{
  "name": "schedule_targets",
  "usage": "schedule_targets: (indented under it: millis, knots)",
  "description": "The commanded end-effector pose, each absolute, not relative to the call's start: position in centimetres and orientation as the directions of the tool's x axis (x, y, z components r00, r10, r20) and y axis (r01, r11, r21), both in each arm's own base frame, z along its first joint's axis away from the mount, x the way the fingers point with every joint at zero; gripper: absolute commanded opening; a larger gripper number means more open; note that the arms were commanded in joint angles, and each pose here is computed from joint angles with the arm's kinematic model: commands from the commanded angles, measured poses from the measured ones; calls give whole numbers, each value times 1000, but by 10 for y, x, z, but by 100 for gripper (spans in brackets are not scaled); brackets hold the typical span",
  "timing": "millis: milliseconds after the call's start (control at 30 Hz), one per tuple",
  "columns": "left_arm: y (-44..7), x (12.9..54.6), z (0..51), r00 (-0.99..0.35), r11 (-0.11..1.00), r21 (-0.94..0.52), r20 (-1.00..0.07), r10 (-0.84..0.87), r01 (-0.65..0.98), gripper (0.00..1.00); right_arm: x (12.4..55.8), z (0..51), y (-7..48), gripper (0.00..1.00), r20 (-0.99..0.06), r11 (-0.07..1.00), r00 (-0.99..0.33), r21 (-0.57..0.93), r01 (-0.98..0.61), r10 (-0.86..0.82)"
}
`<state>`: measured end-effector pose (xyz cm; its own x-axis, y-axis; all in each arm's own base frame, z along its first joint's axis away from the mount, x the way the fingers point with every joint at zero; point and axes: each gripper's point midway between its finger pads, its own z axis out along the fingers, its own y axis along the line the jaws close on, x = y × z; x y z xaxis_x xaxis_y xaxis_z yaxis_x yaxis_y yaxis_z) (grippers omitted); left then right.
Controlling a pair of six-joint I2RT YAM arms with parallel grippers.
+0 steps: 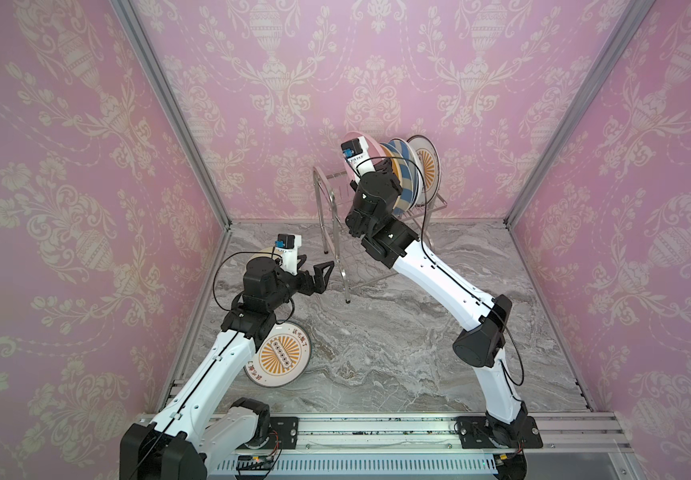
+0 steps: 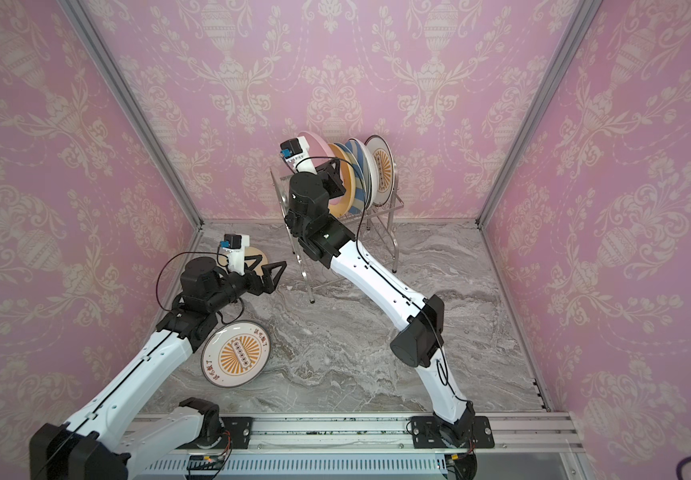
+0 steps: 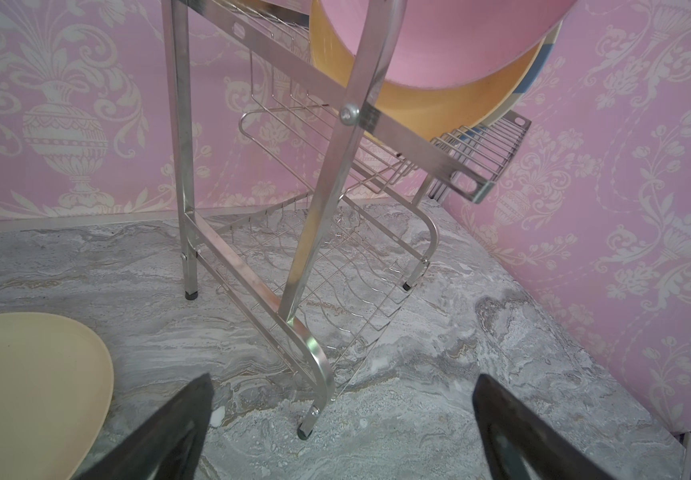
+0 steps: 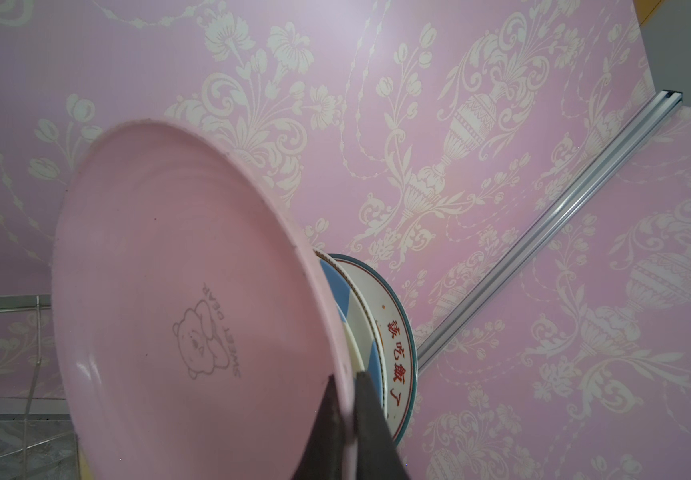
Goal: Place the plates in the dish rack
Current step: 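Lift the pink bear plate with the right gripper and carry it to the rack, then hold the pink bear plate against the yellow plate at the rack front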
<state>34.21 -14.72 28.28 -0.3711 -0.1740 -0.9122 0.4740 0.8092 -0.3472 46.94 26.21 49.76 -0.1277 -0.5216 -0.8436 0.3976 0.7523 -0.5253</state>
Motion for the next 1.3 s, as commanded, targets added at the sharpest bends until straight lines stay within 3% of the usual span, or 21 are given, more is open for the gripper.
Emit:
schedule_targets:
  millis: [0, 1267]
  knots:
    - [-151, 341, 284, -381, 782, -379, -903, -197, 495, 99, 469, 504, 257, 0, -880, 775, -105, -460, 433, -463]
    - [-154, 343, 286, -401, 752, -418, -889, -223, 509, 99, 497, 435, 268, 0, -866, 764, -221, -500, 408, -449]
